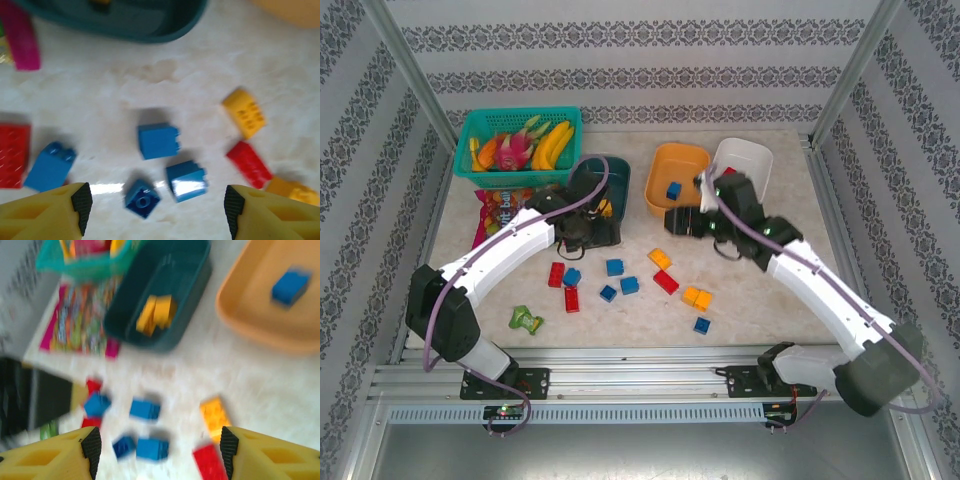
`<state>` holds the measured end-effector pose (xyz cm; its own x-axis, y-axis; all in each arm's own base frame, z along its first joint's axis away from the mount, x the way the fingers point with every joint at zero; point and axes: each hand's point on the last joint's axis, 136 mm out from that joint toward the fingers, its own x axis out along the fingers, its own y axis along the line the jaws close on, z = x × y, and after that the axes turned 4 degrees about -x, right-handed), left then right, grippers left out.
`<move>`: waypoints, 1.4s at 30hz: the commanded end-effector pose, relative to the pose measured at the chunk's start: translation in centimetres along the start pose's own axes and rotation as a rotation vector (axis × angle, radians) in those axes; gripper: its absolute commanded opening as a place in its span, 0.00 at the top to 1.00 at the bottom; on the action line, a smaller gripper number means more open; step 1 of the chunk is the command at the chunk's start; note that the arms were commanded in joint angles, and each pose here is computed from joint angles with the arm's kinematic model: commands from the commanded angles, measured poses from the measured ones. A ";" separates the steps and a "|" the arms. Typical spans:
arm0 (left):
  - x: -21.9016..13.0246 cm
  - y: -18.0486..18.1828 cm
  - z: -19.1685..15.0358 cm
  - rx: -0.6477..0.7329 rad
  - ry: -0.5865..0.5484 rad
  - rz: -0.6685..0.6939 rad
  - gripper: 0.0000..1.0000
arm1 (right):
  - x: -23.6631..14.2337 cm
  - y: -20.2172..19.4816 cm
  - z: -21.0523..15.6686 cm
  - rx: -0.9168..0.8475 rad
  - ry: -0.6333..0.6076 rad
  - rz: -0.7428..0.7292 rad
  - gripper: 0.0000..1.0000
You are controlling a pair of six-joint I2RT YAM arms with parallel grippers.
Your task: Sort the legos into containers by color
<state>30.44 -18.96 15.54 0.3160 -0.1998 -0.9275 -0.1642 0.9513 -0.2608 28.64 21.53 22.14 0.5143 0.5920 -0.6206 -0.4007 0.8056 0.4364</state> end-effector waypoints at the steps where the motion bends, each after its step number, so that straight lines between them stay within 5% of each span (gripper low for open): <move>1: 0.1 3.7 -1.0 0.069 0.043 0.121 0.26 | 0.2 2.3 -4.5 -0.031 0.049 0.124 0.33; 11: 4.4 6.6 -3.2 0.316 0.229 0.094 0.28 | 0.7 3.9 -12.3 -0.122 0.080 0.267 0.32; 22: 8.2 8.9 -3.6 0.347 0.270 0.187 0.31 | 0.5 3.5 -12.7 -0.095 0.083 0.240 0.31; 31: 9.7 9.6 -5.2 0.326 0.319 0.185 0.48 | 0.9 3.5 -12.8 -0.095 0.105 0.229 0.31; 37: 10.3 10.1 -5.9 0.324 0.336 0.196 0.43 | 1.5 3.5 -12.8 -0.094 0.122 0.225 0.31; 42: 10.8 10.1 -6.0 0.327 0.337 0.203 0.50 | 1.8 3.5 -12.6 -0.096 0.126 0.218 0.31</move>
<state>26.50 -12.90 2.01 -0.0212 -0.0196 -0.9996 0.1263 0.9917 -0.0221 17.89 24.31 12.57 0.2840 0.7202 -0.6330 -0.5406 0.6655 0.5147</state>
